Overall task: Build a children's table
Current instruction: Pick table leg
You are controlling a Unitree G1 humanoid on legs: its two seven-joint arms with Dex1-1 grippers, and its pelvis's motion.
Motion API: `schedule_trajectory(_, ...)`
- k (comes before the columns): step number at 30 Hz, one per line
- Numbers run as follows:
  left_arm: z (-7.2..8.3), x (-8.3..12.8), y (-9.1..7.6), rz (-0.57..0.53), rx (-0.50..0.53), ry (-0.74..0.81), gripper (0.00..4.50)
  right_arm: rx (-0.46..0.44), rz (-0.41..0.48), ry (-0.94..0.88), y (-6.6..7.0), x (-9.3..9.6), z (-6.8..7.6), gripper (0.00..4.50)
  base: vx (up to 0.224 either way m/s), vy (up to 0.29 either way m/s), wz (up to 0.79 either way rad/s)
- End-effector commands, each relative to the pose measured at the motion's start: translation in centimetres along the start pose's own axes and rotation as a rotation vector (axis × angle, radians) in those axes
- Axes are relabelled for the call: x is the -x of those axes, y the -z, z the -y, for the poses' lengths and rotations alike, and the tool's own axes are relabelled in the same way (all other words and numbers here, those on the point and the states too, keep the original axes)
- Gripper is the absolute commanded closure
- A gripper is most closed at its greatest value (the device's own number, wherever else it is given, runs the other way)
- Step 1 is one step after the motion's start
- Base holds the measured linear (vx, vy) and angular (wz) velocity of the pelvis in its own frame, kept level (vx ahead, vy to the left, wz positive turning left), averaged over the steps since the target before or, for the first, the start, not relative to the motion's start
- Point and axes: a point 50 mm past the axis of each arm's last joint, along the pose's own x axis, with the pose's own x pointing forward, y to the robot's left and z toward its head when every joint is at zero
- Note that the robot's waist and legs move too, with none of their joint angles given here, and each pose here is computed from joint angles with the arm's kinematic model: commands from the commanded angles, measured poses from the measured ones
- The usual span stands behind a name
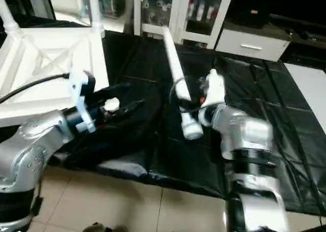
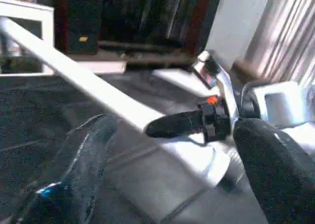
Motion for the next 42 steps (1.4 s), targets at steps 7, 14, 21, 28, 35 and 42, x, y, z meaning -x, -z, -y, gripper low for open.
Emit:
schedule_trajectory(7,1.2,-2.2,-2.2,0.152,0.224,0.071,0.00,-0.063,0.042,-0.503,-1.2,3.8,-3.5,2.72,0.000,0.000,0.00)
schedule_trajectory(14,0.6,-2.8,-3.4,0.203,0.337,0.051,0.00,-0.057,0.040,-0.636,-1.4,4.7,-5.0,2.72,0.000,0.000,0.00)
schedule_trajectory(21,0.0,-2.9,-3.6,0.208,0.408,0.007,0.00,-0.052,0.038,-0.651,-1.1,5.2,-5.3,2.72,0.000,0.000,0.00)
schedule_trajectory(28,-0.4,-3.7,-3.8,0.205,0.465,-0.038,0.00,0.011,0.011,-0.633,-0.4,5.3,-6.0,2.72,0.000,0.000,0.00)
schedule_trajectory(35,-0.2,-4.1,-3.8,0.208,0.494,-0.032,0.00,0.074,0.014,-0.568,-0.1,5.3,-6.0,2.72,0.000,0.000,0.00)
schedule_trajectory(42,-0.5,-4.5,-3.9,0.219,0.547,-0.068,0.00,0.403,0.060,-0.354,0.3,4.2,-6.7,2.72,0.000,0.000,0.00)
